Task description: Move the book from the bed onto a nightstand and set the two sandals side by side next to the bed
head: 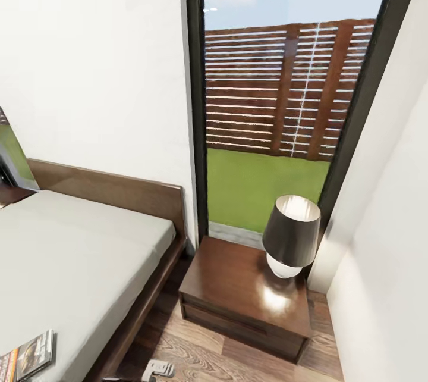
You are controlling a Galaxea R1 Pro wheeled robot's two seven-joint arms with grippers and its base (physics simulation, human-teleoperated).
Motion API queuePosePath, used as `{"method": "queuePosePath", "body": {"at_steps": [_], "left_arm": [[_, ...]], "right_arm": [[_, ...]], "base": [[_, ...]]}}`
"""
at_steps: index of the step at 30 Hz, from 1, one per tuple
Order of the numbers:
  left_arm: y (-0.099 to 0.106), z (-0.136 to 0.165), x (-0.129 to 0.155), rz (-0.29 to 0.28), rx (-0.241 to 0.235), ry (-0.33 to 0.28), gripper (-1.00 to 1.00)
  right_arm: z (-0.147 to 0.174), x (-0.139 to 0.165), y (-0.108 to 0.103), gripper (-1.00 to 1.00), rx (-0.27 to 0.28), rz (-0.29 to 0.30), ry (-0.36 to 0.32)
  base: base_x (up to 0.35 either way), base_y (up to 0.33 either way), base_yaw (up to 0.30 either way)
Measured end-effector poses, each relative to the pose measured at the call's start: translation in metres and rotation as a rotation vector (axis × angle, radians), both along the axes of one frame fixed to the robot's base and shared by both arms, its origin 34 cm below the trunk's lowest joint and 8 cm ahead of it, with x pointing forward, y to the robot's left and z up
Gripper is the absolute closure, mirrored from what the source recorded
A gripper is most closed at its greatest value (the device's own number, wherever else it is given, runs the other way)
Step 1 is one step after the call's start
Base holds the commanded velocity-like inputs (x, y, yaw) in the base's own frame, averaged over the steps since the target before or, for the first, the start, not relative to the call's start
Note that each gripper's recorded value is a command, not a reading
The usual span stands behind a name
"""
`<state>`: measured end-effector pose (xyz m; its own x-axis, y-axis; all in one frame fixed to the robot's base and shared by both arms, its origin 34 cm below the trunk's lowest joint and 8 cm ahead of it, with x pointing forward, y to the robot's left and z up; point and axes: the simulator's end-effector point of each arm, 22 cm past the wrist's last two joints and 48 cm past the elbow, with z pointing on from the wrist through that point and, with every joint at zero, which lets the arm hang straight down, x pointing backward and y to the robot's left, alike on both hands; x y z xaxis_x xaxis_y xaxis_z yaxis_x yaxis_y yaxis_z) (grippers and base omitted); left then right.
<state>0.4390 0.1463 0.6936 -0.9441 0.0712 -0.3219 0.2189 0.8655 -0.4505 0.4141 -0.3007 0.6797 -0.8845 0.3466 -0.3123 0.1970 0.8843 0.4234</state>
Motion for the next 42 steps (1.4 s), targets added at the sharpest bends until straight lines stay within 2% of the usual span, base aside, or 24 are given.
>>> {"method": "queuePosePath", "body": {"at_steps": [22,42], "left_arm": [[0.0000,0.0000,0.0000,0.000,0.000,0.000,-1.00],[-0.0001,0.0000,-0.0001,-0.001,0.000,0.000,-1.00]], "right_arm": [[-0.0001,-0.0003,-0.0001,-1.00,0.000,0.000,0.001],[0.0002,0.0001,0.0003,-1.00,0.002,0.001,-0.001]], "base": [[0.000,0.000,0.282],[0.112,0.000,0.019]]}}
